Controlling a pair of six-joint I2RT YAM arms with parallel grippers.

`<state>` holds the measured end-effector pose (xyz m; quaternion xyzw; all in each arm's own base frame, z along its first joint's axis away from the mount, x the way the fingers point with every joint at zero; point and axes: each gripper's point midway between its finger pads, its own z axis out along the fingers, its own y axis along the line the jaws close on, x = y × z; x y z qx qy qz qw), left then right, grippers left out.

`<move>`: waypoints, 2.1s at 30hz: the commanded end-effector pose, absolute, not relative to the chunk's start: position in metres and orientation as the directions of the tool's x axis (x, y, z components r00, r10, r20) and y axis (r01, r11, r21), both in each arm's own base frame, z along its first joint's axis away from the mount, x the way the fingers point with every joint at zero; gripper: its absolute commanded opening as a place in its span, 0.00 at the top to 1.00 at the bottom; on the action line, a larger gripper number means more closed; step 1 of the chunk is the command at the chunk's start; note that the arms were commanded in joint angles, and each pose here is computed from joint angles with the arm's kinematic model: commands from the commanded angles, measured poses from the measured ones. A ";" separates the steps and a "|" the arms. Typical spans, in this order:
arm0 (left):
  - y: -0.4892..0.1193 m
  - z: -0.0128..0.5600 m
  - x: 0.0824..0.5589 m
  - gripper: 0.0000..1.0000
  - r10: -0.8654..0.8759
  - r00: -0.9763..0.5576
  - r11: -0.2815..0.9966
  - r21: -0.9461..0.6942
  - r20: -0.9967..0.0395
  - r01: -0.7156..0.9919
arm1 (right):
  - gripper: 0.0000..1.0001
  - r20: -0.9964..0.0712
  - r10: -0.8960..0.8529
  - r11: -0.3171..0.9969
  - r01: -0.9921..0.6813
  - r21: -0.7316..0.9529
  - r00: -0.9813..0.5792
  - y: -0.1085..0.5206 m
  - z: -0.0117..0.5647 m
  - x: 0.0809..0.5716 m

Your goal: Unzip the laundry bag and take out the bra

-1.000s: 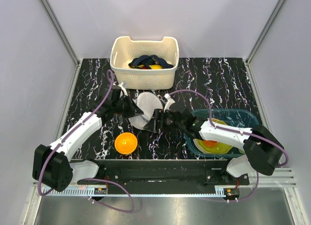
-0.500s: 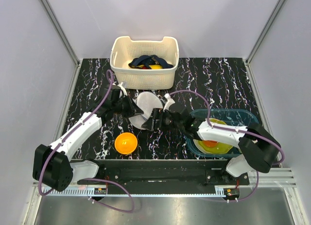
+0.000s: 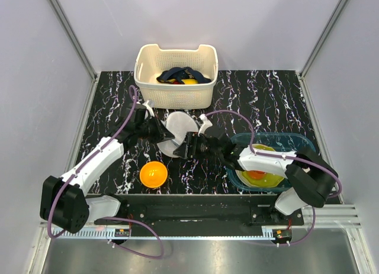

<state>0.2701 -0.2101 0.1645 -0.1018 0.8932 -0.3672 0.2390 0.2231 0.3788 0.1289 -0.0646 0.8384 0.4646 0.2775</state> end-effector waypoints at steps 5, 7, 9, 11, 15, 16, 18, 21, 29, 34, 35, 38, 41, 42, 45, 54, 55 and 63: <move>-0.215 0.177 0.277 1.00 -0.360 -0.852 0.681 -0.731 -0.380 0.038 | 0.36 -0.613 0.211 0.558 -0.421 0.715 -0.761 0.368 0.155 0.233; -0.216 0.177 0.277 1.00 -0.359 -0.853 0.681 -0.731 -0.378 0.038 | 0.37 -0.616 0.211 0.560 -0.422 0.713 -0.759 0.367 0.155 0.232; -0.216 0.178 0.277 1.00 -0.358 -0.854 0.680 -0.732 -0.378 0.038 | 0.39 -0.619 0.218 0.565 -0.419 0.710 -0.755 0.364 0.155 0.232; -0.216 0.177 0.278 1.00 -0.356 -0.854 0.682 -0.731 -0.378 0.039 | 0.41 -0.625 0.214 0.570 -0.423 0.704 -0.751 0.362 0.155 0.231; -0.217 0.175 0.279 1.00 -0.357 -0.856 0.681 -0.731 -0.373 0.035 | 0.50 -0.620 0.208 0.578 -0.416 0.702 -0.756 0.361 0.150 0.231; -0.217 0.176 0.279 1.00 -0.358 -0.856 0.679 -0.733 -0.373 0.036 | 0.53 -0.620 0.206 0.579 -0.417 0.701 -0.757 0.362 0.149 0.231; -0.217 0.176 0.280 1.00 -0.357 -0.856 0.681 -0.732 -0.374 0.036 | 0.53 -0.614 0.206 0.579 -0.411 0.704 -0.762 0.363 0.146 0.232; -0.217 0.175 0.280 1.00 -0.357 -0.857 0.679 -0.733 -0.372 0.035 | 0.54 -0.612 0.200 0.573 -0.415 0.707 -0.765 0.366 0.146 0.232; -0.217 0.175 0.279 1.00 -0.357 -0.856 0.681 -0.731 -0.373 0.035 | 0.75 -0.606 0.221 0.584 -0.394 0.710 -0.764 0.362 0.143 0.233; -0.216 0.175 0.279 1.00 -0.357 -0.856 0.681 -0.732 -0.375 0.037 | 1.00 -0.605 0.238 0.609 -0.369 0.702 -0.760 0.351 0.137 0.232; -0.216 0.176 0.279 1.00 -0.359 -0.854 0.680 -0.732 -0.376 0.037 | 1.00 -0.606 0.238 0.617 -0.364 0.698 -0.759 0.347 0.134 0.230; -0.215 0.178 0.278 1.00 -0.359 -0.853 0.680 -0.732 -0.379 0.039 | 1.00 -0.593 0.221 0.643 -0.341 0.685 -0.774 0.337 0.119 0.223; -0.215 0.180 0.278 1.00 -0.353 -0.854 0.679 -0.733 -0.382 0.047 | 1.00 -0.570 0.197 0.664 -0.320 0.676 -0.797 0.326 0.106 0.212; -0.215 0.182 0.278 1.00 -0.350 -0.855 0.677 -0.734 -0.383 0.051 | 1.00 -0.565 0.190 0.667 -0.317 0.674 -0.803 0.322 0.104 0.208; -0.217 0.189 0.278 1.00 -0.342 -0.854 0.671 -0.738 -0.392 0.070 | 1.00 -0.555 0.172 0.661 -0.322 0.677 -0.814 0.313 0.107 0.195; -0.224 0.180 0.302 1.00 -0.299 -0.864 0.701 -0.707 -0.405 0.089 | 1.00 -0.546 0.144 0.635 -0.346 0.690 -0.825 0.309 0.140 0.181; -0.226 0.185 0.309 1.00 -0.297 -0.859 0.701 -0.706 -0.417 0.100 | 1.00 -0.546 0.146 0.625 -0.351 0.697 -0.825 0.313 0.145 0.182; -0.230 0.207 0.290 0.17 -0.242 -0.856 0.718 -0.678 -0.457 0.159 | 1.00 -0.503 0.203 0.597 -0.300 0.744 -0.840 0.330 0.150 0.191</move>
